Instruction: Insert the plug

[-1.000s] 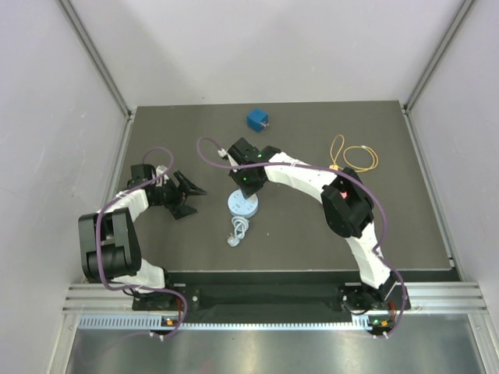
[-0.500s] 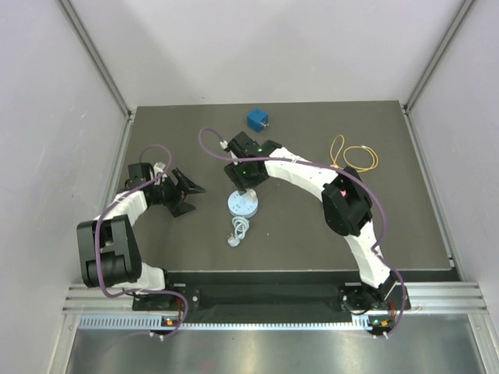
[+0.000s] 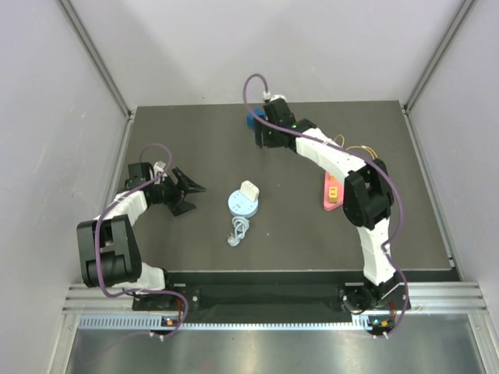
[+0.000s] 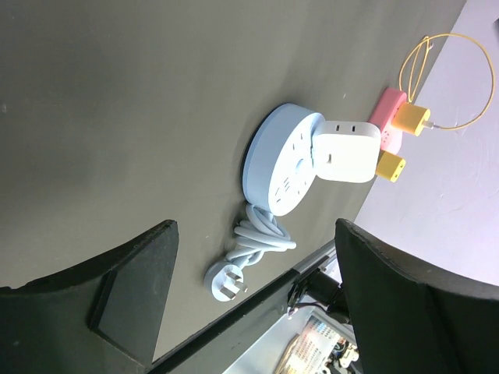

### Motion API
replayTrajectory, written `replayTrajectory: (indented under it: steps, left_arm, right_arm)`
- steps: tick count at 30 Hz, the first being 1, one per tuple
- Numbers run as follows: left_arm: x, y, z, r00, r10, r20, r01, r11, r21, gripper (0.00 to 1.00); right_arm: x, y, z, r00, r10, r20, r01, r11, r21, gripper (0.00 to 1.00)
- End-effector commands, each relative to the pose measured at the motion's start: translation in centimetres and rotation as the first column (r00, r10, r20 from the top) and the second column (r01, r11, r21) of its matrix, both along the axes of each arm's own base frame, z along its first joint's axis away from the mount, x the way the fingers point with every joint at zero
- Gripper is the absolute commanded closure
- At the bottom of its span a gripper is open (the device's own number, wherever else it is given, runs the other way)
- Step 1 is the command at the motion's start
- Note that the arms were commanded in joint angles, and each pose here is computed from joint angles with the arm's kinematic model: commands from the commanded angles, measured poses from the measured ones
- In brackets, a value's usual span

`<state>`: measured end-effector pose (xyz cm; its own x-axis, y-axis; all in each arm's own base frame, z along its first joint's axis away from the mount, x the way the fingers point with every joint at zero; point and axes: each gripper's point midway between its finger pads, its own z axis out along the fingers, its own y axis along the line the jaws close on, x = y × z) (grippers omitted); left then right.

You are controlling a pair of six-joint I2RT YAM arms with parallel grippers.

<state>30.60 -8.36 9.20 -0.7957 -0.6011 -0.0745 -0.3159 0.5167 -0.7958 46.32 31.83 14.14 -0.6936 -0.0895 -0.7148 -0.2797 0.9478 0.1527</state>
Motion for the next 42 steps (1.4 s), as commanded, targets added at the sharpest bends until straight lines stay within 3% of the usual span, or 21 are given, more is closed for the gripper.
replayTrajectory:
  steps: [1, 8, 10, 15, 21, 29, 32, 38, 42]
  left_arm:
    - [0.6, 0.0, 0.9, 0.998, -0.011, 0.059, 0.012, 1.0, -0.01, 0.15]
    - [0.5, 0.0, 0.5, 0.999, -0.014, 0.042, 0.014, 1.0, -0.017, 0.15]
    - [0.5, 0.0, 0.3, 0.999, -0.015, 0.036, 0.015, 1.0, -0.012, 0.15]
    - [0.4, 0.0, 0.0, 0.999, -0.013, 0.029, 0.013, 1.0, -0.008, 0.15]
    - [0.5, 0.0, -0.5, 1.0, -0.012, 0.006, 0.012, 1.0, -0.02, 0.15]
    - [0.6, 0.4, -0.6, 1.0, -0.001, -0.001, 0.001, 1.0, -0.008, 0.16]
    - [0.7, 0.4, -0.6, 1.0, 0.0, -0.001, 0.0, 1.0, -0.019, 0.16]
    - [0.7, 0.3, -0.5, 1.0, 0.0, 0.0, 0.0, 0.999, -0.035, 0.16]
    - [0.7, 0.3, -0.5, 1.0, 0.0, 0.005, 0.001, 0.999, -0.038, 0.17]
  right_arm:
    - [5.9, -0.9, 3.6, 0.97, -0.174, 0.172, 0.146, 0.975, 0.166, 0.3]
    - [13.0, 0.1, 1.8, 0.957, -0.235, 0.167, 0.141, 0.887, 0.44, 0.31]
    - [14.4, 0.7, 2.4, 0.956, -0.212, 0.202, 0.082, 0.857, 0.51, 0.31]
    - [16.6, 1.4, 0.6, 0.938, -0.161, 0.306, -0.018, 0.862, 0.507, 0.2]
    - [19.0, 1.4, -1.3, 0.924, -0.202, 0.325, 0.004, 0.855, 0.519, 0.19]
    - [20.7, 1.8, -3.7, 0.933, -0.256, 0.255, 0.024, 0.748, 0.663, 0.2]
    - [21.3, 1.3, -3.8, 0.925, -0.288, 0.247, 0.053, 0.743, 0.667, 0.2]
    - [21.2, 1.7, -3.9, 0.934, -0.262, 0.243, 0.038, 0.748, 0.662, 0.32]
    - [20.5, 2.4, -3.6, 0.946, -0.192, 0.262, -0.025, 0.76, 0.649, 0.48]
